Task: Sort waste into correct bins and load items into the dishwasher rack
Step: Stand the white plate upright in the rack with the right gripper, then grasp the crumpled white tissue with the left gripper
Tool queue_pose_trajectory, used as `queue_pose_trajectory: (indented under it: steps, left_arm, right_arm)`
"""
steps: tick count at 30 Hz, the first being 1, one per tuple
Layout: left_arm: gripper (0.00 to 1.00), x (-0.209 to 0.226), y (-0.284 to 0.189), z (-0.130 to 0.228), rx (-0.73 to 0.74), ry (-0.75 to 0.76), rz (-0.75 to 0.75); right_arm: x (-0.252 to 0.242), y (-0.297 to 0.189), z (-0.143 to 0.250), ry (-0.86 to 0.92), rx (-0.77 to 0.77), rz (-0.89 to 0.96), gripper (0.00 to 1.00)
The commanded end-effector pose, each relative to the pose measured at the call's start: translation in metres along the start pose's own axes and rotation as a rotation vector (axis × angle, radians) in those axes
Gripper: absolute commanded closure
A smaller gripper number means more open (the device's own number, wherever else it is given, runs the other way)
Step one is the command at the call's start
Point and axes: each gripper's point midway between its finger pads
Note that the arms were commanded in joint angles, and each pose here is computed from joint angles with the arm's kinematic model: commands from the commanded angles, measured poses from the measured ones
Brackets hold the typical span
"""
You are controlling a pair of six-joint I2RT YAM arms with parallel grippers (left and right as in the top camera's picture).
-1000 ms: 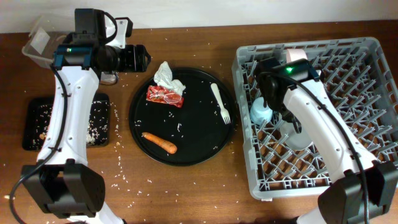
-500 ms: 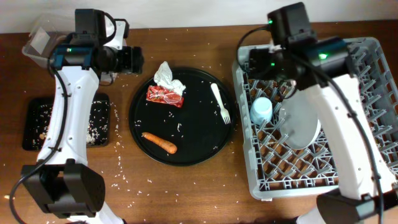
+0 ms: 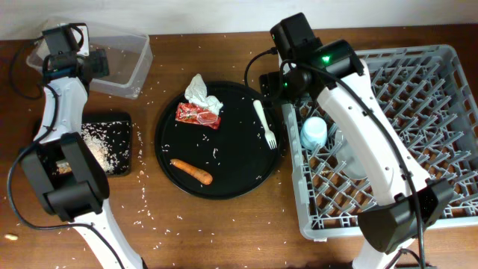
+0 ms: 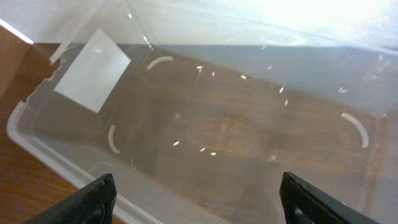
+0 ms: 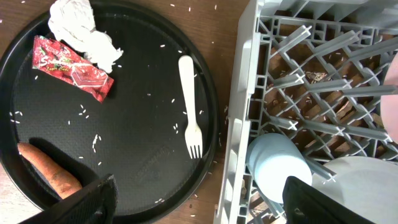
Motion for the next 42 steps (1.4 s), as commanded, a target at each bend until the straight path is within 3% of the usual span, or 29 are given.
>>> queue_pose_trajectory:
  steps: [1, 4, 12, 15, 19, 21, 23, 28, 34, 38, 39, 42]
  left_arm:
    - [0.16, -0.002, 0.022, 0.007, -0.015, -0.034, 0.024]
    - [0.16, -0.010, 0.039, 0.033, 0.051, -0.030, 0.042]
    - [0.16, -0.020, 0.026, 0.075, 0.241, -0.075, 0.079]
    - [0.16, -0.016, 0.001, 0.056, 0.219, -0.134, 0.070]
    - [0.16, 0.001, -0.046, -0.002, 0.078, -0.143, 0.051]
    - [0.16, -0.025, -0.091, -0.036, 0.004, -0.123, 0.168]
    - [0.16, -0.083, -0.120, -0.039, 0.021, -0.034, 0.340]
    - [0.14, -0.241, -0.123, 0.026, 0.202, 0.333, 0.560]
    - [0.14, -0.305, -0.087, 0.087, 0.385, 0.246, 0.565]
    - [0.14, -0.319, -0.075, 0.111, 0.438, 0.278, 0.561]
    - [0.16, -0.322, -0.072, 0.120, 0.459, 0.284, 0.563]
    - [0.41, -0.322, -0.072, 0.142, 0.538, 0.300, 0.562]
  right_arm:
    - [0.000, -0.003, -0.003, -0.002, -0.011, -0.002, 0.16]
    - [0.000, -0.003, -0.003, -0.002, -0.011, -0.002, 0.16]
    - [0.000, -0.003, -0.003, -0.002, -0.012, 0.002, 0.16]
    - [0.000, -0.003, -0.003, -0.002, -0.013, 0.002, 0.16]
    - [0.000, -0.003, -0.004, -0.002, -0.017, 0.001, 0.16]
    - [0.000, -0.003, -0.005, -0.002, -0.021, 0.000, 0.16]
    - [0.000, -0.003, -0.006, -0.001, -0.024, -0.001, 0.15]
    - [-0.005, -0.003, -0.006, -0.001, -0.026, 0.027, 0.13]
    - [-0.012, -0.003, -0.005, -0.002, -0.027, 0.069, 0.11]
    - [-0.012, -0.003, -0.004, -0.002, -0.025, 0.070, 0.11]
    - [-0.013, -0.003, -0.004, -0.002, -0.023, 0.071, 0.11]
    - [-0.013, -0.003, -0.004, -0.002, -0.023, 0.071, 0.11]
Point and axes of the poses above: each gripper's point midway between its finger pads, its own y axis out along the fingers, its own x axis along the line the jaws close on, z = x × y, and after that the axes turned 4 degrees about y, right-handed
